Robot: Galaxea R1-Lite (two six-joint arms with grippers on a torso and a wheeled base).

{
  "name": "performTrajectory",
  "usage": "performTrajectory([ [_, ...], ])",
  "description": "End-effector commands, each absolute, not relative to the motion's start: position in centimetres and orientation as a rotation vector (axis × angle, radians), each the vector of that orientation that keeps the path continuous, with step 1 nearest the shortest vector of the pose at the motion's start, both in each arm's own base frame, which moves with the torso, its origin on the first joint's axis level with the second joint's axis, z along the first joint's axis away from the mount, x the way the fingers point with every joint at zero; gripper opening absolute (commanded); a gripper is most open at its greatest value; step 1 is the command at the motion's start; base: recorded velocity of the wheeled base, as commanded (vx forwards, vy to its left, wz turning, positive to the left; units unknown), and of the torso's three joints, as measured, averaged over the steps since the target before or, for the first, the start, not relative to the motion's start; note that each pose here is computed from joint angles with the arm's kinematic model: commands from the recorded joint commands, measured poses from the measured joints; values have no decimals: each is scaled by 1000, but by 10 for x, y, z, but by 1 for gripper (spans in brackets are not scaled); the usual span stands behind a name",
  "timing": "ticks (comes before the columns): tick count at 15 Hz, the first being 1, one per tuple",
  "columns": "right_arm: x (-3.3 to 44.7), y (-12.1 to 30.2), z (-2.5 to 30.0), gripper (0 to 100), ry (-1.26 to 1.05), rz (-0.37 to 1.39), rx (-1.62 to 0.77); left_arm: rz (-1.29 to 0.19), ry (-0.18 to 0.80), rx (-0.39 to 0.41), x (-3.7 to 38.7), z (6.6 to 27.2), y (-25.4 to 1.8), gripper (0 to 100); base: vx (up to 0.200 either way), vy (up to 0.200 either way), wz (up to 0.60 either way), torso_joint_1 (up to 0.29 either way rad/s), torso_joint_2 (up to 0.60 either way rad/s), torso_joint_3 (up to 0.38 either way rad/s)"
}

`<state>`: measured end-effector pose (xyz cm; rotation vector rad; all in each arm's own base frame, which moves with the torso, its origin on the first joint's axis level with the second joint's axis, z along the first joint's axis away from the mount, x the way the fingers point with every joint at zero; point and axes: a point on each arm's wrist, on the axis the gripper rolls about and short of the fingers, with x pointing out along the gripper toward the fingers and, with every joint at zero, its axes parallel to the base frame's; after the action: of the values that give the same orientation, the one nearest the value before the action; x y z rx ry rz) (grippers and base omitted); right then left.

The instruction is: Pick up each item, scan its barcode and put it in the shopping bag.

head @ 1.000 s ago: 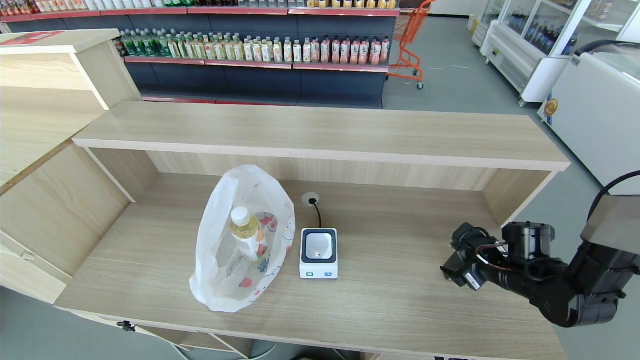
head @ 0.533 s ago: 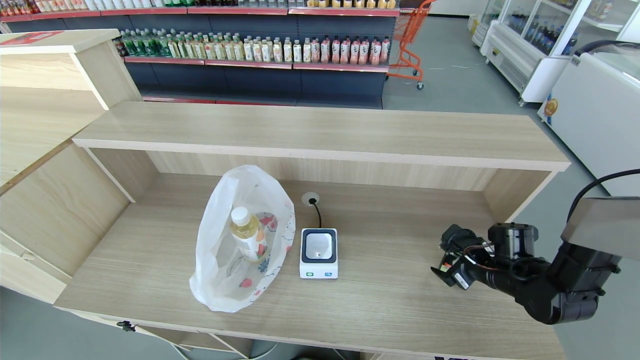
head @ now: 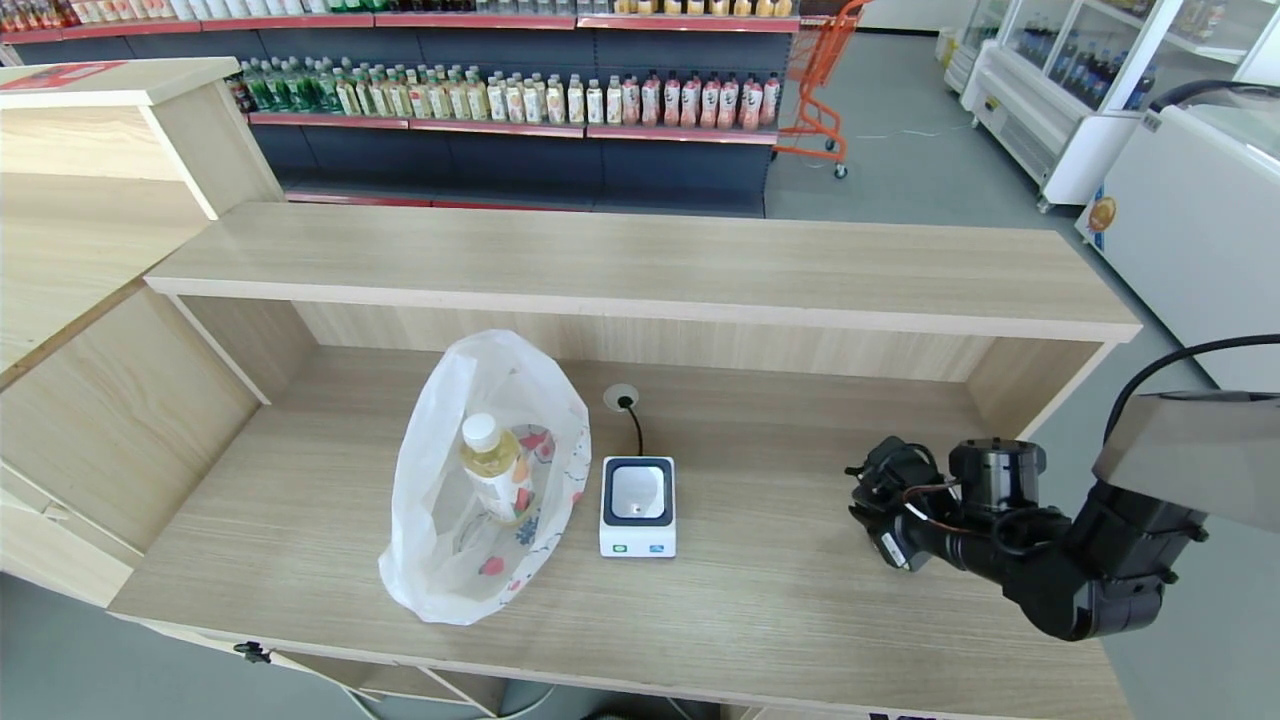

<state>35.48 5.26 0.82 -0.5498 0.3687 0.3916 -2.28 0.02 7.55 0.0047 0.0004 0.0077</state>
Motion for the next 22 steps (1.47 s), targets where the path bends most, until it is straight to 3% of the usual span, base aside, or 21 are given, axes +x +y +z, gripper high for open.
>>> performTrajectory([
  [1, 354, 58, 7, 0, 369, 409, -552, 8, 0, 5, -23, 75, 0, 100, 0, 0, 0, 0, 0, 0],
  [5, 337, 60, 37, 0, 307, 404, -554, 9, 2, 5, -23, 76, 0, 100, 0, 0, 0, 0, 0, 0],
  [8, 283, 32, 76, 0, 243, 340, -576, 8, 0, 5, -23, 75, 0, 100, 0, 0, 0, 0, 0, 0],
  [11, 267, 26, 111, 0, -18, 355, -826, 9, 2, 5, -23, 76, 0, 100, 0, 0, 0, 0, 0, 0],
  [13, 264, 31, 118, 0, -196, 518, -1008, 8, 2, 5, -23, 76, 0, 100, 0, 0, 0, 0, 0, 0],
  [14, 260, 44, 115, 0, -394, 749, -1158, 8, 0, 5, -23, 75, 0, 100, 0, 0, 0, 0, 0, 0],
  [16, 248, 74, 108, 0, -592, 934, -1368, 8, 2, 5, -23, 76, 0, 100, 0, 0, 0, 0, 0, 0],
  [19, 221, 125, 94, 0, -801, 1165, -1518, 9, 2, 5, -23, 76, 0, 100, 0, 0, 0, 0, 0, 0],
  [22, 210, 143, 81, 0, -948, 1246, -1677, 9, 2, 5, -23, 76, 0, 100, 0, 0, 0, 0, 0, 0],
])
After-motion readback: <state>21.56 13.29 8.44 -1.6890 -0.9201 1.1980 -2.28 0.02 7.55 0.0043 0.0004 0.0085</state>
